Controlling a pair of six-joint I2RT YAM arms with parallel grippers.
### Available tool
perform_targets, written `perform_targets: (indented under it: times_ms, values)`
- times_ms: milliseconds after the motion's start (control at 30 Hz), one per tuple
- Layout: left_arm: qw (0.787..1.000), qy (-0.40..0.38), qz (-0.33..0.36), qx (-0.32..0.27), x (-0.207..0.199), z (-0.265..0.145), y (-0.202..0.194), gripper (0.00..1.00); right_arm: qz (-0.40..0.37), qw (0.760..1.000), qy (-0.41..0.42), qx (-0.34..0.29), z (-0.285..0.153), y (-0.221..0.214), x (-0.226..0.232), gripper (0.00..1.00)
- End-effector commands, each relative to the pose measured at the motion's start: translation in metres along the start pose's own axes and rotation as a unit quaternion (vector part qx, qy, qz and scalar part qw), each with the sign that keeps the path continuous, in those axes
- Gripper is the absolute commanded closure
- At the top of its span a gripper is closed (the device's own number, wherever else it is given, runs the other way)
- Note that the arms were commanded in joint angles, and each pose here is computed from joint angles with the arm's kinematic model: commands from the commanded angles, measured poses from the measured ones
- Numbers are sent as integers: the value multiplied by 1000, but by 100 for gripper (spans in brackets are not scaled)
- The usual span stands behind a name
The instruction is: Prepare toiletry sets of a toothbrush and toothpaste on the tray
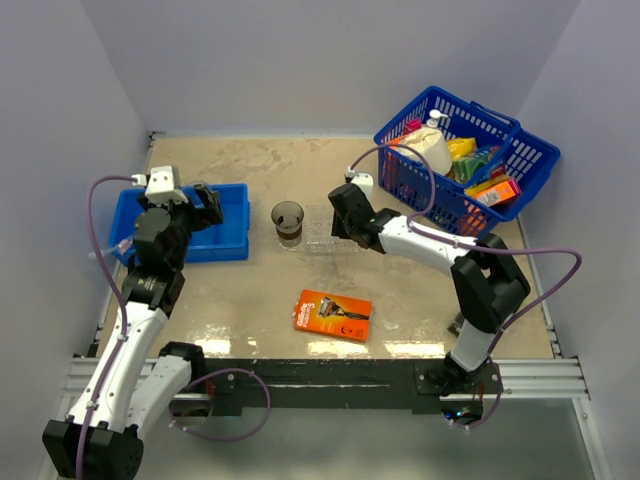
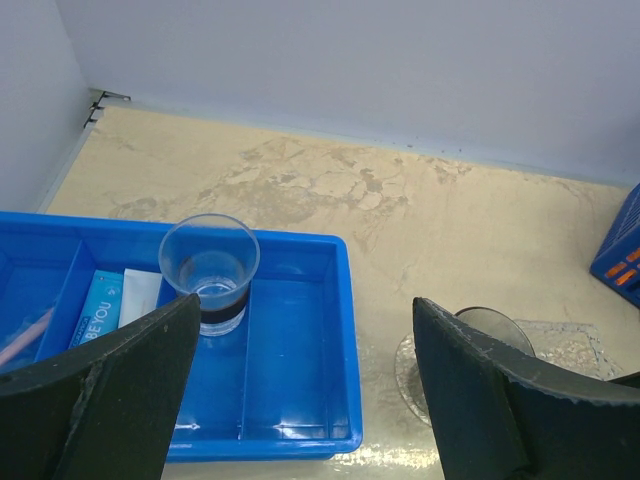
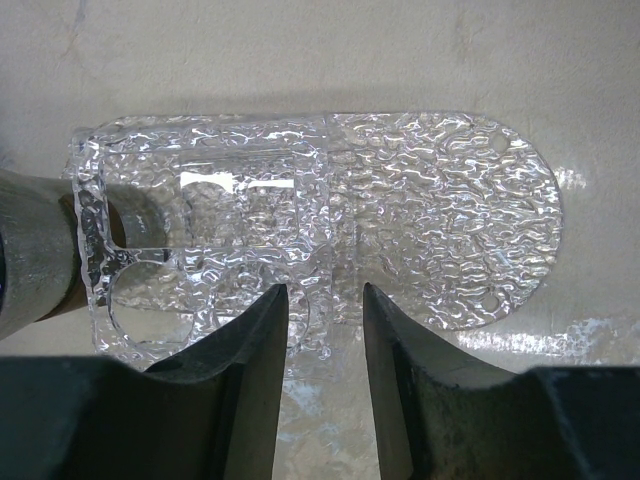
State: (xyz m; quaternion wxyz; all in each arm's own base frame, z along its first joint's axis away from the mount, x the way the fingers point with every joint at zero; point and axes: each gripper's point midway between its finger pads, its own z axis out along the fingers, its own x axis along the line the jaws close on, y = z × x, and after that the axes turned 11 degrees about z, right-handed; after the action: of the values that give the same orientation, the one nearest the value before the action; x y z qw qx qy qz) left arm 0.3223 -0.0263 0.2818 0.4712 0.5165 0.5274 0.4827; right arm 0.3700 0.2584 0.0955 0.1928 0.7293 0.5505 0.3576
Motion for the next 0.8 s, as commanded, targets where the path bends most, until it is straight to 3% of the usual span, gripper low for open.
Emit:
perform_targets:
  times_ms: [0,467,767]
  values:
    - [1000,4,-2,-25,1,0,10,9,18,999,13,-32,-10,24,12,61]
    - [1000,-6,2,-13,-3,4,5,9,10,997,32,-75,-35,50,13,54]
    - [999,-45,-12,28,-21,19,-15,9,46,986,127,-98,-72,77,6,50]
